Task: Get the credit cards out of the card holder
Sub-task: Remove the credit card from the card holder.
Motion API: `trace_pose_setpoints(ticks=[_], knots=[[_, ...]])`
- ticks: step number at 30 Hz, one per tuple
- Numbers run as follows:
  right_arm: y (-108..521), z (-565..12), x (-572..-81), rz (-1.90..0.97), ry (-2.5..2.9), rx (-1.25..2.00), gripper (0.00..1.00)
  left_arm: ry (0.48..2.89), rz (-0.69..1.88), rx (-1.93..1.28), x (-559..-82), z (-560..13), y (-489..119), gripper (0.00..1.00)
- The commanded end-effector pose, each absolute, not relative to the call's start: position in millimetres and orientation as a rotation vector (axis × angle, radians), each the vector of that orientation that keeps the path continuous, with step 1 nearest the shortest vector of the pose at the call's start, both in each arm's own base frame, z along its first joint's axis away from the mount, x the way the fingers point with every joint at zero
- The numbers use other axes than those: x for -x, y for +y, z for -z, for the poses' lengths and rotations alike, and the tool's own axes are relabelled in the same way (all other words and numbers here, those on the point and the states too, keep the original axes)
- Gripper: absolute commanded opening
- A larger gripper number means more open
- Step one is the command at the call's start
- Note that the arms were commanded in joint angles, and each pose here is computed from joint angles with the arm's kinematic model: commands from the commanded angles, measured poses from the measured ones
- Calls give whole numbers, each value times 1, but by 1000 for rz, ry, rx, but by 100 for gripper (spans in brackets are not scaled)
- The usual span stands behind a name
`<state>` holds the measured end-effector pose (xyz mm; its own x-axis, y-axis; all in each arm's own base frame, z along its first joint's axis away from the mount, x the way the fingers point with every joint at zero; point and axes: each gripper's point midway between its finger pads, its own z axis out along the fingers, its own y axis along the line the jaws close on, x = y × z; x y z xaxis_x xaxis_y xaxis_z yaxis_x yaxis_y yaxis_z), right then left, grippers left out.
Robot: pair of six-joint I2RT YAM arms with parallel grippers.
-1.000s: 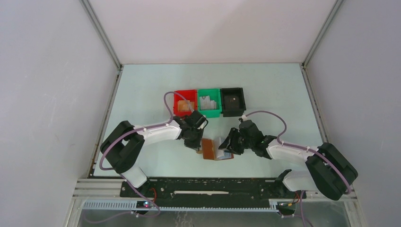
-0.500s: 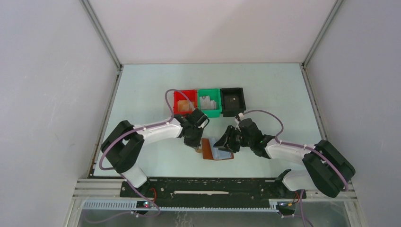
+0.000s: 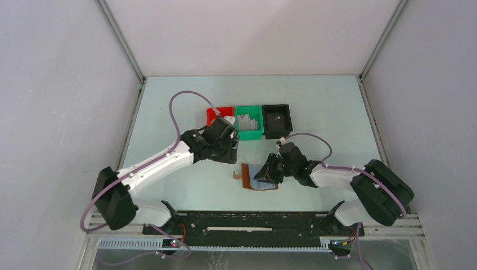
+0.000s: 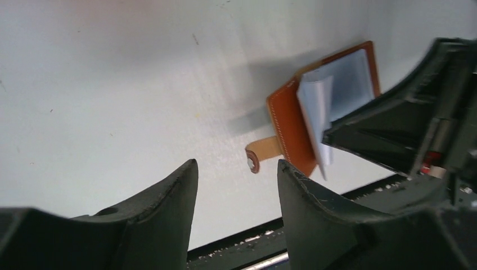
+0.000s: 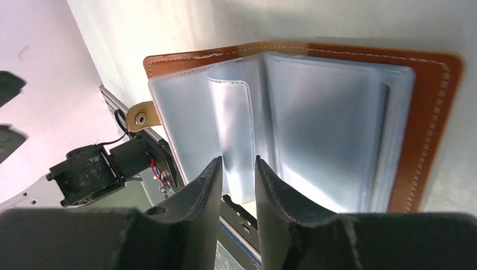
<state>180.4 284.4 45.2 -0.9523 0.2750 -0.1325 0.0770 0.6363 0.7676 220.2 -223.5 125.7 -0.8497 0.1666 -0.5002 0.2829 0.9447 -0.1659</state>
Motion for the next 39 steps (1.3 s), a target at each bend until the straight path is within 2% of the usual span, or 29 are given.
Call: trace_pose_setpoints(ticks=[1,6,9,15,21,32,39], knots=[[307,-64,-191,-1259,2560,-214,35,2506,532,-245,-223,-165,-244,58],[322,-57,-189,-1263,2604,-200,33,2488,800,-221,-213,-166,-277,56],[329,-52,-187,-1262,2622,-185,32,2522,869,-192,-210,-147,-289,55],[331,-42,-183,-1241,2663,-171,35,2590,871,-106,-214,-107,-297,48],[325,-40,-182,-1196,2669,-154,34,2649,834,-78,-213,-80,-295,33],[315,-58,-186,-1139,2614,-145,40,2784,651,0,-208,-27,-277,25],[278,-76,-189,-953,2562,-148,43,2808,641,9,-206,-16,-277,23]])
